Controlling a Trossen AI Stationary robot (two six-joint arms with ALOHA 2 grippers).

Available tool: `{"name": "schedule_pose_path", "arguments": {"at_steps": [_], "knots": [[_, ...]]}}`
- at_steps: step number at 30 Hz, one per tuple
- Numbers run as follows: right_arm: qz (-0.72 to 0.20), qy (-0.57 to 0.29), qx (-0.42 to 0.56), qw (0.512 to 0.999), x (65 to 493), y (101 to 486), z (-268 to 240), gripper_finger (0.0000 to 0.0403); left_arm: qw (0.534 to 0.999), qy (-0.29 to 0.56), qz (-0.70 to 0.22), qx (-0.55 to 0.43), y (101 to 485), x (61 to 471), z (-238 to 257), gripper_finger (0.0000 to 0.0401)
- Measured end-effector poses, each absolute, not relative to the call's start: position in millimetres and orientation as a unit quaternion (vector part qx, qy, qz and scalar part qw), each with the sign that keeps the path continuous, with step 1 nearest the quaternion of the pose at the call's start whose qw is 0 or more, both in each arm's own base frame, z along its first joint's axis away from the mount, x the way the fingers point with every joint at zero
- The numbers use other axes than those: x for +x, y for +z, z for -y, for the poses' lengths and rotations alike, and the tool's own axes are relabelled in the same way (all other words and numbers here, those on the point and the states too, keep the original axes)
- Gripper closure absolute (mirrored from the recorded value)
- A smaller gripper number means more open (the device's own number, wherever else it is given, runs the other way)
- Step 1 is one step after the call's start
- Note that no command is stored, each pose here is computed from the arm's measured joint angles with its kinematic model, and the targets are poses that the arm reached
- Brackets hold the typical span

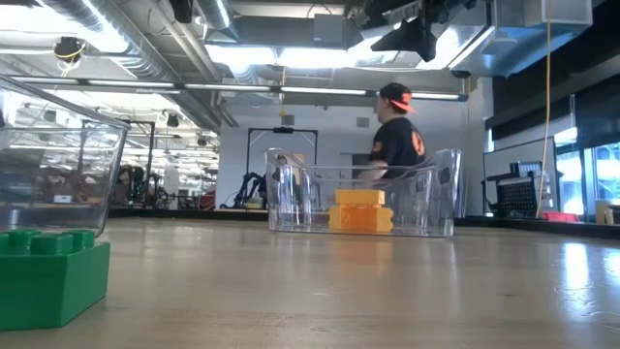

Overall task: Sort & place blocks by color
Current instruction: Put the blue game piece into the bottom bottom transparent bin

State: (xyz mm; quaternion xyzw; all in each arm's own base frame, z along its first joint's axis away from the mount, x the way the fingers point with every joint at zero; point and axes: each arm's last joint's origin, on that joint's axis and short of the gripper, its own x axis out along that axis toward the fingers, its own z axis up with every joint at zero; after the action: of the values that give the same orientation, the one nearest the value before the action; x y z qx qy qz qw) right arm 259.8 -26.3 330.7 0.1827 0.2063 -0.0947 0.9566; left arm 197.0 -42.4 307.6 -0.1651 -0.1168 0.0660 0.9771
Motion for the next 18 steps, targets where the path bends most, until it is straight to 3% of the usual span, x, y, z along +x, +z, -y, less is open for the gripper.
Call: {"name": "schedule_pose_path", "arguments": {"at_steps": [18], "knots": [[-0.206,-0.095,0.187,0.956,259.8,330.7,26.3,0.0108,0.977,0.061,0.117,-0.165,307.7,197.1,42.6,0.0272]]}}
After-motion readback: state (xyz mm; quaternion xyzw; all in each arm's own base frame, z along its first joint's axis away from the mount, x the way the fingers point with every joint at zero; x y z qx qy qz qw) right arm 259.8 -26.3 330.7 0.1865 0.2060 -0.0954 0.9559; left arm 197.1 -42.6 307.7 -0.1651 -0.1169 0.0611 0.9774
